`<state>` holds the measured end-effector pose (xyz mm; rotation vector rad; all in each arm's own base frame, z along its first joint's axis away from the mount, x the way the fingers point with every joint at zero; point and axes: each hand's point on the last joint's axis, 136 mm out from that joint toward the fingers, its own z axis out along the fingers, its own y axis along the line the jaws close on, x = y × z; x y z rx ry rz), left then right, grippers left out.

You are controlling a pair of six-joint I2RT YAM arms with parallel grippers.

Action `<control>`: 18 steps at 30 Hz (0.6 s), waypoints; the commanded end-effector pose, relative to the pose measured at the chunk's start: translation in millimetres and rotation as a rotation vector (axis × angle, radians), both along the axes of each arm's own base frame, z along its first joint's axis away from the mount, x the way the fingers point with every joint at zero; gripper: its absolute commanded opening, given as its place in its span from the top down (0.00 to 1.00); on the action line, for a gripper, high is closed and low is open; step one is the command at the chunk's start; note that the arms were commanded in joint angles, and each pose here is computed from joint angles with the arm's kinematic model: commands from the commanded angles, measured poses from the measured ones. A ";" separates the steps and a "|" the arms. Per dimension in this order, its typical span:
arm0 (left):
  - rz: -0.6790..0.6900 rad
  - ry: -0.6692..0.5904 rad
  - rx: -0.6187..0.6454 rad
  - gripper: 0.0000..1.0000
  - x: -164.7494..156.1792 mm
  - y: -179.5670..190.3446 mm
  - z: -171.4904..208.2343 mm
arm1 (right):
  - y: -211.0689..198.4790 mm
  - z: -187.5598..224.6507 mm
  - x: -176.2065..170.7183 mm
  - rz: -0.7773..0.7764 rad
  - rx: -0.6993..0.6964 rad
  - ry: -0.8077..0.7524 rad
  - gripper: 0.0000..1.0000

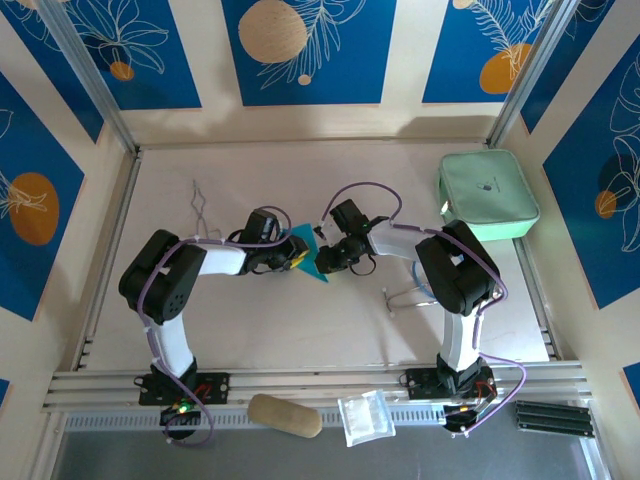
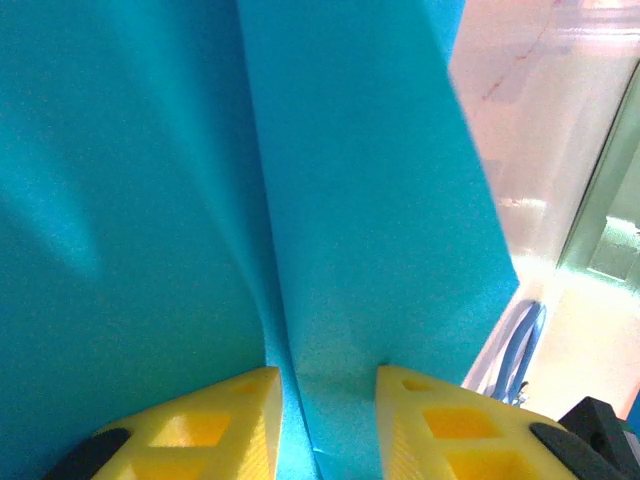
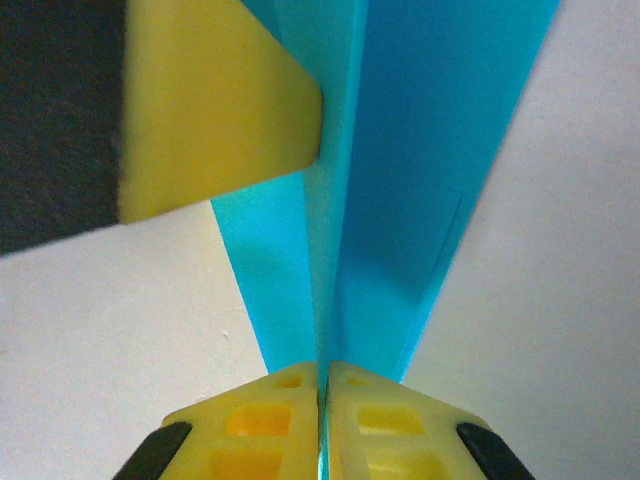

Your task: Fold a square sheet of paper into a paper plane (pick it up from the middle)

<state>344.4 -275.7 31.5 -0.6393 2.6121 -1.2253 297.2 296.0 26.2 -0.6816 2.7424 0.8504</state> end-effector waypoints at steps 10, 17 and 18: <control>0.000 -0.036 0.000 0.60 -1.6 0.7 11.4 | -0.9 -9.8 -11.6 -0.004 0.054 0.097 0.89; -0.011 -0.072 -0.016 0.57 0.8 -1.6 19.7 | 0.1 -8.9 -9.3 -0.011 0.109 0.147 0.90; -0.010 -0.077 -0.019 0.56 1.5 -1.6 20.8 | 0.2 -8.5 -9.0 -0.013 0.117 0.154 0.90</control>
